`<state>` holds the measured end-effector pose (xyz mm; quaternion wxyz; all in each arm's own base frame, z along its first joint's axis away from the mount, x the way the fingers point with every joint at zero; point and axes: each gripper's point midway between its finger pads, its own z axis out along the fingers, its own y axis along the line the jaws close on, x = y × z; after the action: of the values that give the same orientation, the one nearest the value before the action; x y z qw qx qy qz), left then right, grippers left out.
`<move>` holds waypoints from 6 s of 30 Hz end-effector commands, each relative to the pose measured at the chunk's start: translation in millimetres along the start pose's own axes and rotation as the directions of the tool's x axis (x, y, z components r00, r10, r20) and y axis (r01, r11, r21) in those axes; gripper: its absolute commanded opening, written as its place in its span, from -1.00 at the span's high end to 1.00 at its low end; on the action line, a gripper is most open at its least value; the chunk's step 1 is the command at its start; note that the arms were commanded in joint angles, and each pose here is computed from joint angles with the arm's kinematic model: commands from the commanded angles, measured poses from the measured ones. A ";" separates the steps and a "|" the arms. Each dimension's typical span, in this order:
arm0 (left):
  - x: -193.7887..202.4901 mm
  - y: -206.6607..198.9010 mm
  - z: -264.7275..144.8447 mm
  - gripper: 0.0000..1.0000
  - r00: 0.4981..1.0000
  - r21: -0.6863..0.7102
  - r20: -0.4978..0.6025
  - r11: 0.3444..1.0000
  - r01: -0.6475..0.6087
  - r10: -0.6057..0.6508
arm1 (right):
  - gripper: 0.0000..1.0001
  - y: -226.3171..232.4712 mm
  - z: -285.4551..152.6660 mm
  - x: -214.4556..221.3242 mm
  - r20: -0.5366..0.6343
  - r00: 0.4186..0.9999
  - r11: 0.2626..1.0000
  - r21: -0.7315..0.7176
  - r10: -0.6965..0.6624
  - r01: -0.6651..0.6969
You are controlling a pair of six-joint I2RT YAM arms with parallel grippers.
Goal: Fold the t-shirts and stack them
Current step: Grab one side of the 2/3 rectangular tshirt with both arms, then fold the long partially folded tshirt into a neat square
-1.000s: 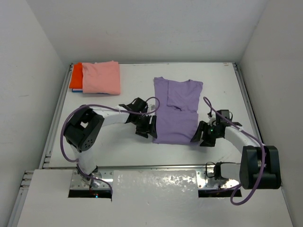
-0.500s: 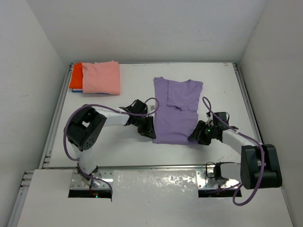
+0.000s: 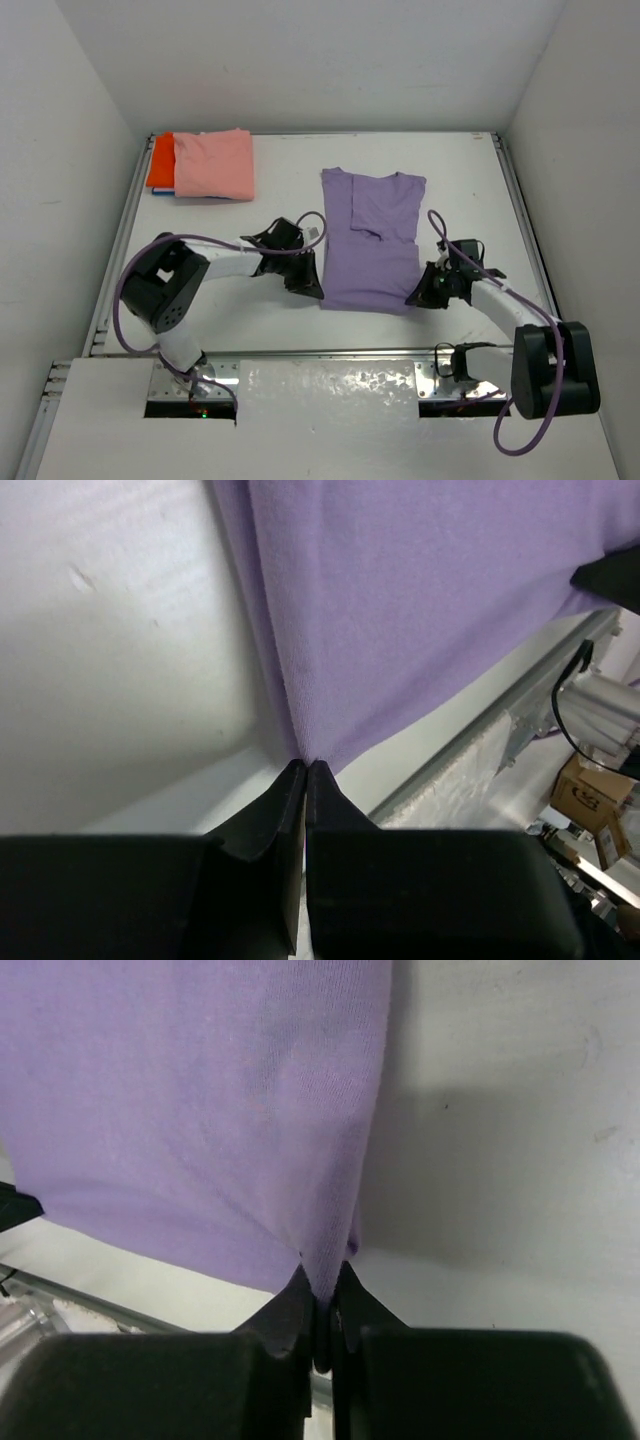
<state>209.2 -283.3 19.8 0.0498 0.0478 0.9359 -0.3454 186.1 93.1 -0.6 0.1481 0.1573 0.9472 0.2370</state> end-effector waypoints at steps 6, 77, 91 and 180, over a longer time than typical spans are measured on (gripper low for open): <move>3.4 -4.8 -11.1 0.29 1.000 0.017 0.031 1.000 -0.003 0.002 | 0.06 -5.0 -4.7 6.4 -0.022 0.999 0.999 0.024 -0.040 0.040; -191.3 -101.8 -105.3 1.00 0.881 0.100 0.462 0.993 0.063 -0.102 | 1.00 83.9 -69.5 -170.1 0.267 0.956 0.991 0.081 -0.123 0.105; -296.9 -76.9 -69.0 1.00 0.863 0.101 0.482 0.988 0.116 -0.151 | 1.00 111.5 -16.3 -281.3 0.280 0.955 0.993 0.094 -0.101 0.078; -351.3 -35.8 22.5 0.63 0.871 0.215 0.475 0.943 -0.253 0.126 | 0.80 117.2 110.5 -333.8 0.321 0.946 0.872 -0.475 0.050 0.115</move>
<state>537.6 -341.5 64.7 0.2677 0.0601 0.8496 -0.4505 541.6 107.0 24.4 0.3198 0.1411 0.8460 0.4027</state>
